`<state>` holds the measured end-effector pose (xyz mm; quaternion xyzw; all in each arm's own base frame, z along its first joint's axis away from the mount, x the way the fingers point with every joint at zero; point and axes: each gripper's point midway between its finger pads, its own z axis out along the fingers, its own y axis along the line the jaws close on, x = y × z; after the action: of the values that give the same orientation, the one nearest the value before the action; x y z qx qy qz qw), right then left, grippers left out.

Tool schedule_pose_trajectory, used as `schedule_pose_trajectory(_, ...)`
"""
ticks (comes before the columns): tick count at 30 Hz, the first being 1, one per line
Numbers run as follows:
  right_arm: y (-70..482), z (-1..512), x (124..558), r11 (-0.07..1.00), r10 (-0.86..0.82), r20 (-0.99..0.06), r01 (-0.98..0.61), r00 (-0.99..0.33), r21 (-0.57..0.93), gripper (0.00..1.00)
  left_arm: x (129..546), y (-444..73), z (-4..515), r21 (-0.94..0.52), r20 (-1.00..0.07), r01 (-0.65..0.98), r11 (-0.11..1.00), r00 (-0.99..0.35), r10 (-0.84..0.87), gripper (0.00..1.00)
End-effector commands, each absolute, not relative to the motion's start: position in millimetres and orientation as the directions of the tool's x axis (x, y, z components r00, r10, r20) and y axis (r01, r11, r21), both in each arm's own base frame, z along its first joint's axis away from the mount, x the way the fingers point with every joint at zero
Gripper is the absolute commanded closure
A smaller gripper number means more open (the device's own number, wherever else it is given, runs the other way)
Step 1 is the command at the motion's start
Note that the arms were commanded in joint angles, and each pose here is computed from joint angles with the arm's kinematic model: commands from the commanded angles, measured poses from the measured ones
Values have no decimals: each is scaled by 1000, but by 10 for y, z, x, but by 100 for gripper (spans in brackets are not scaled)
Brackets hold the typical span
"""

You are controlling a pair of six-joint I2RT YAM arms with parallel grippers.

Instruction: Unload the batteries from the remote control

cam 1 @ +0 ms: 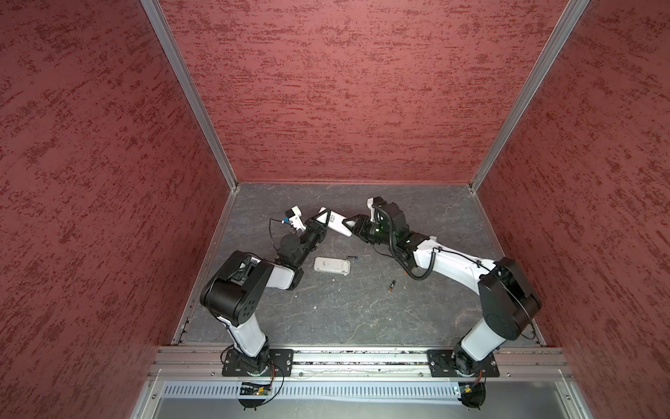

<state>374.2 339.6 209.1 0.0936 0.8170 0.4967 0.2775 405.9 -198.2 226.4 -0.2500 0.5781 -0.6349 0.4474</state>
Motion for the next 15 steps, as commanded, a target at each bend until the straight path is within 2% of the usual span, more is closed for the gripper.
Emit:
schedule_pose_trajectory(1,3355,2084,3691,486,454,-345,-96,-821,868,51,4014,-1932,2640,-923,-220,382,42,-436,-872,100)
schedule_pose_trajectory(7,3346,2052,3659,487,456,-348,-97,-819,868,50,4010,-1900,2675,-921,-217,387,36,-434,-874,100)
schedule_pose_trajectory(12,3352,2009,3663,487,456,-341,-90,-822,869,64,4007,-1884,2676,-924,-207,382,28,-438,-875,100)
schedule_pose_trajectory(15,3359,1991,3662,488,452,-340,-91,-824,868,68,4007,-1872,2689,-925,-199,380,18,-441,-875,100)
